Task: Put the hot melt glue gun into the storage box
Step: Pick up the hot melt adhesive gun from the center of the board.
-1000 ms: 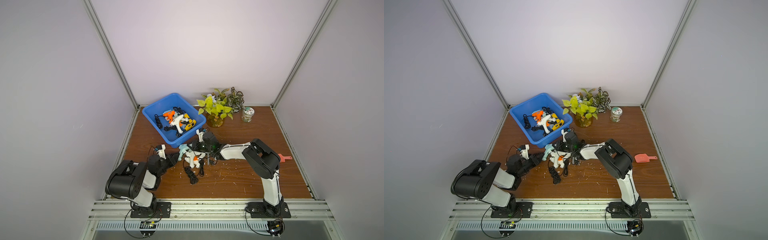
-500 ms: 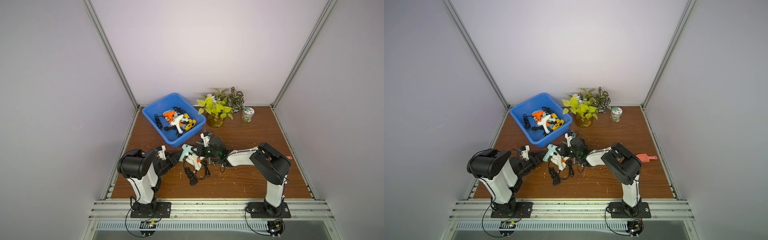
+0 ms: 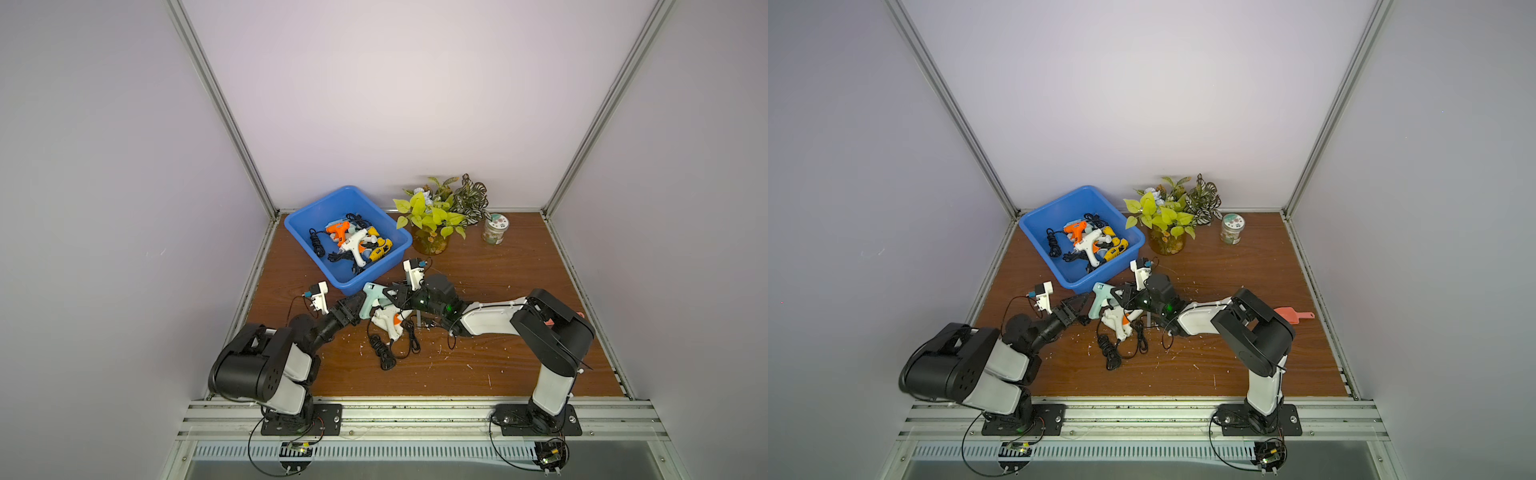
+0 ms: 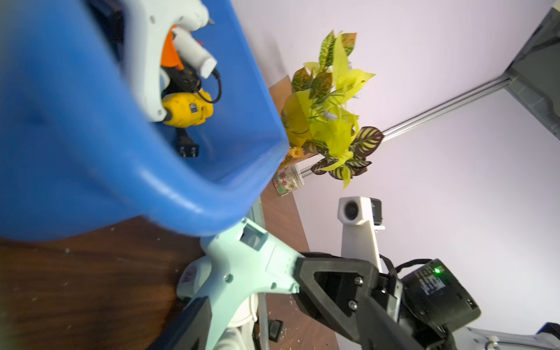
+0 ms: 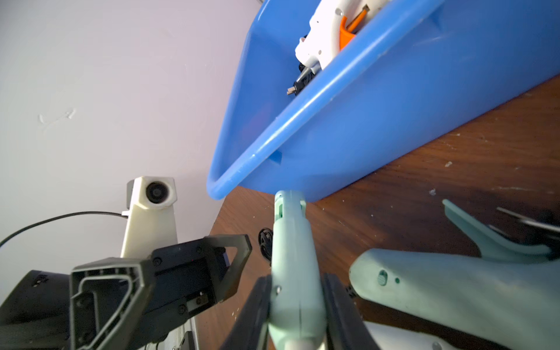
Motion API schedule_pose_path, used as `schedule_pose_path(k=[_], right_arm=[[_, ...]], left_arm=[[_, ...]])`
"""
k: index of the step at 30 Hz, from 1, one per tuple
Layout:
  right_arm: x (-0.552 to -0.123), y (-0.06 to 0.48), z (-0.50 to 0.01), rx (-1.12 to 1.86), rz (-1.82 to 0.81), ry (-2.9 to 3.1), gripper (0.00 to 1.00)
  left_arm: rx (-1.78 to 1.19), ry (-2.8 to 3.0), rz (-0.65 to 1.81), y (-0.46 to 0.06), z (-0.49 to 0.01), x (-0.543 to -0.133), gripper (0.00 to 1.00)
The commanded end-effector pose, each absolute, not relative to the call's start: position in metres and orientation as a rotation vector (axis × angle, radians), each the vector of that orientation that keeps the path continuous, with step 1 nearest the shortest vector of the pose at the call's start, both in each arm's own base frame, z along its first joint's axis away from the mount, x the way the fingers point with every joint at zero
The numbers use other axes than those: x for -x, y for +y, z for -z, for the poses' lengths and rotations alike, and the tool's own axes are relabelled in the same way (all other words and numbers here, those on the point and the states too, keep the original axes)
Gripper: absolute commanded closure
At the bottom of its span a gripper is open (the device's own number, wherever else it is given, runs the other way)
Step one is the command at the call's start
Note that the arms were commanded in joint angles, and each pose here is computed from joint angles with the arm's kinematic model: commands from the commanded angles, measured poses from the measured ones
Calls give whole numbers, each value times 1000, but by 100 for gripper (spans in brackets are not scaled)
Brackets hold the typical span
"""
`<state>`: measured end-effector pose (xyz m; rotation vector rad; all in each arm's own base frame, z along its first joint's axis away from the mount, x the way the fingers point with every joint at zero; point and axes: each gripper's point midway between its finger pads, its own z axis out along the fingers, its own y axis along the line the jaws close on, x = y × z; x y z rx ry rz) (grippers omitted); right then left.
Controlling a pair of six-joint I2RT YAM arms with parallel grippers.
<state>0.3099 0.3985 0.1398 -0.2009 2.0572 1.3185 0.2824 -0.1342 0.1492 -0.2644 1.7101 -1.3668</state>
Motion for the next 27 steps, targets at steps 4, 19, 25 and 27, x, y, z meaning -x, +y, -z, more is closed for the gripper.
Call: schedule_pose_path(k=[4, 19, 25, 27], right_arm=[[-308, 392, -195, 272, -1318, 1900, 100], [-292, 375, -275, 446, -1461, 1737, 100], [-295, 358, -295, 483, -1482, 1696, 100], [-295, 353, -304, 492, -1521, 1660, 100]], left_arm=[[194, 1841, 1088, -122, -155, -295, 5], [-178, 1737, 1098, -149, -238, -288, 0], [-283, 1688, 1199, -165, -253, -276, 4], [-308, 1676, 1211, -168, -256, -272, 7]])
